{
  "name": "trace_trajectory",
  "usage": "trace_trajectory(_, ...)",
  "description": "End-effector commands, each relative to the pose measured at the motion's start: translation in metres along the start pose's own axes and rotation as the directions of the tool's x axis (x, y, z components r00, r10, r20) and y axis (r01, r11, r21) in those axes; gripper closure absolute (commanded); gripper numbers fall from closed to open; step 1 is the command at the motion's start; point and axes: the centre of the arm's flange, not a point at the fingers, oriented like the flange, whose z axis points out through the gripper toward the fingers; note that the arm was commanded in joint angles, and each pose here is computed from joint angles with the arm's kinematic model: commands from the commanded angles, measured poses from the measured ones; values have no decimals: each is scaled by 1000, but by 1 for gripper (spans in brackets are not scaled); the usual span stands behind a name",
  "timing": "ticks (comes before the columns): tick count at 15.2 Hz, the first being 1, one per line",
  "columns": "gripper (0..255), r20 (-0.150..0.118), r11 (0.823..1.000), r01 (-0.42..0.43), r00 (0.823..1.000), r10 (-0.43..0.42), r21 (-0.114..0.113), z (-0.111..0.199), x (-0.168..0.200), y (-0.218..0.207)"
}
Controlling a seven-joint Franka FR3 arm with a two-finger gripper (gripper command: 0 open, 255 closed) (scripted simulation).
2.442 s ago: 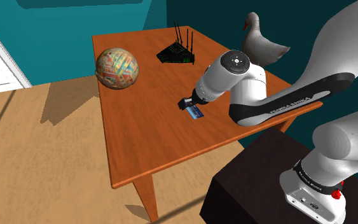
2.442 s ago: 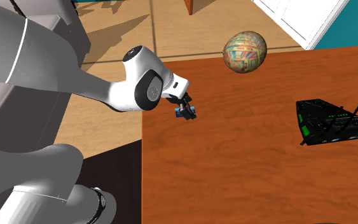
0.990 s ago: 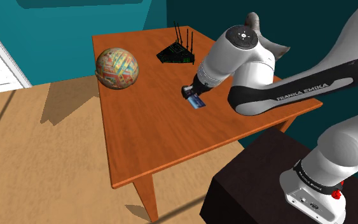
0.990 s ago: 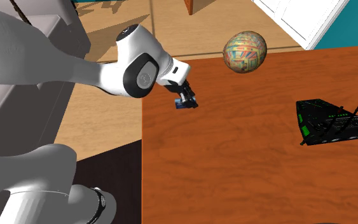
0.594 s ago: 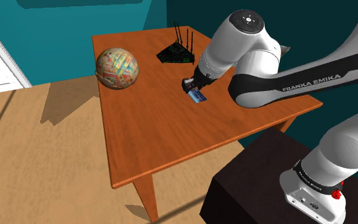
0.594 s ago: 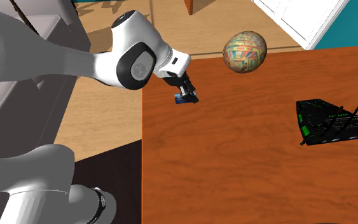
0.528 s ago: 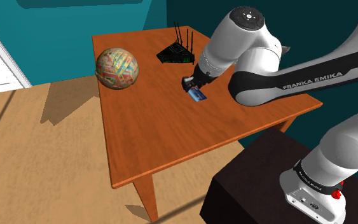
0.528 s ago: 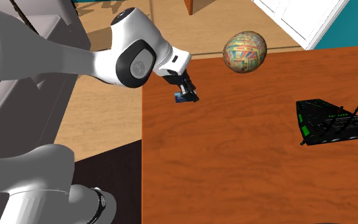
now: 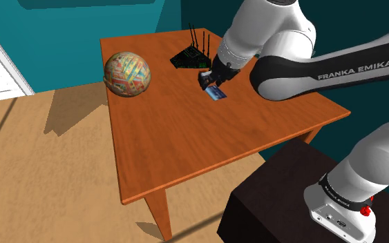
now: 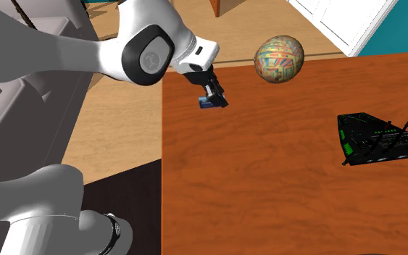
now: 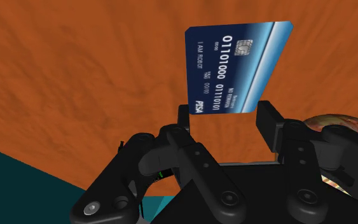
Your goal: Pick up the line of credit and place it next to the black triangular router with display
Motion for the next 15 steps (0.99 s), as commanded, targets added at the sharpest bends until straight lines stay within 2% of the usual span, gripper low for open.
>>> trace_trajectory(1,255,0,1000,0,1000,0,0,-9,6,0)
trace_trajectory(15,255,0,1000,0,1000,0,0,-71,47,0)
